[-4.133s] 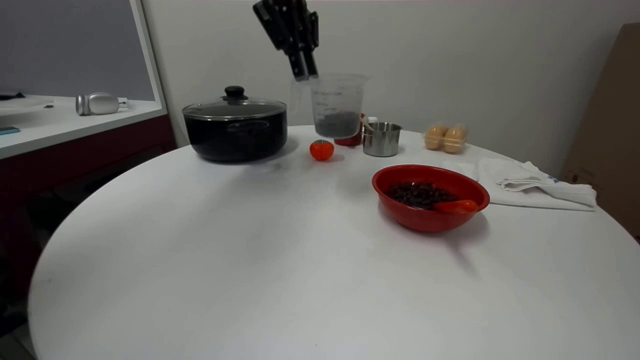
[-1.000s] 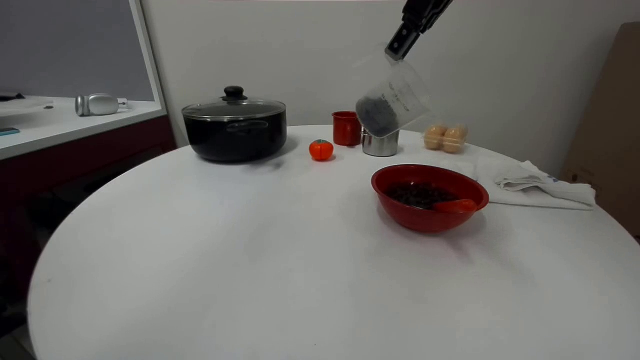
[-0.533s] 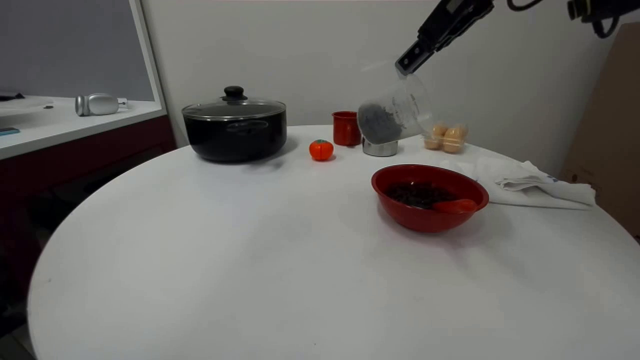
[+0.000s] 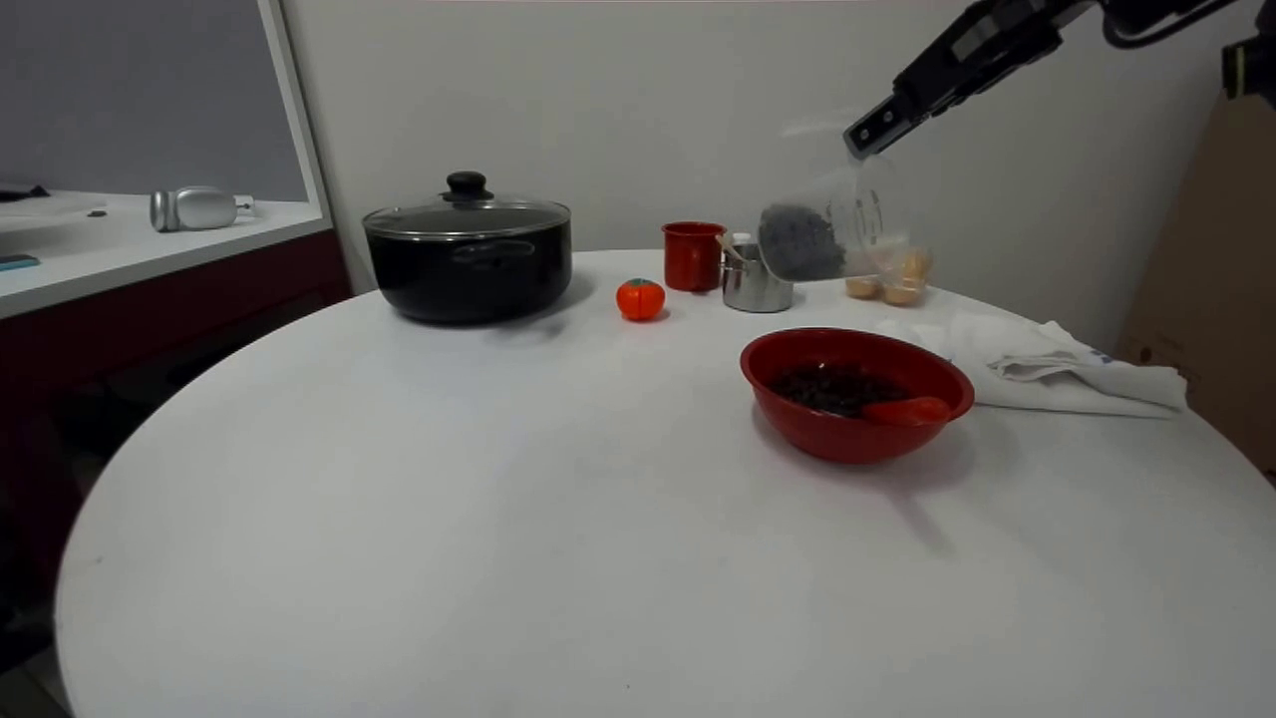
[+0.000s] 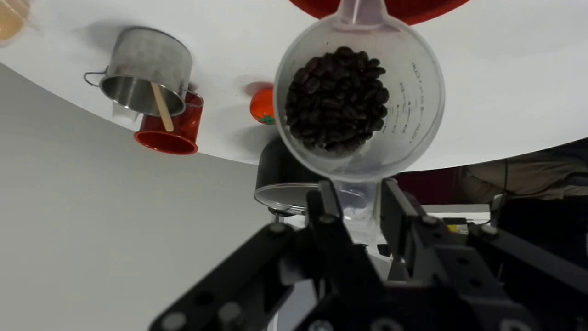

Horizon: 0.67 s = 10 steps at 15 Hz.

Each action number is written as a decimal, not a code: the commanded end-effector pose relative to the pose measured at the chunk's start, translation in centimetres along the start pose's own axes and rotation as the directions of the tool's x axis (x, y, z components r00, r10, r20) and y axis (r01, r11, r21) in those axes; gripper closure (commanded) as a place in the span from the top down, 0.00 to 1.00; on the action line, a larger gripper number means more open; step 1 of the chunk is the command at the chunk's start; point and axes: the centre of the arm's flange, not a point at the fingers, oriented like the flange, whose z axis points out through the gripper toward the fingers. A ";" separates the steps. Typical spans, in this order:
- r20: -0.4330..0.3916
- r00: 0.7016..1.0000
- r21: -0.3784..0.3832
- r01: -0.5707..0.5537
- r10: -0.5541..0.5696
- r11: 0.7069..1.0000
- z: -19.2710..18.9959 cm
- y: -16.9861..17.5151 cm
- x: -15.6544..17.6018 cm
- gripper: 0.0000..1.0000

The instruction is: Pour the contents of the jug into the red bowl

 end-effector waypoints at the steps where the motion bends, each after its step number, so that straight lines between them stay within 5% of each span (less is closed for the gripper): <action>1: -0.102 0.993 -0.026 -0.055 0.052 0.998 0.2 1.6 -0.5 0.07; 10: -0.242 0.940 -0.040 -0.255 0.238 0.966 1.0 1.8 -2.1 0.07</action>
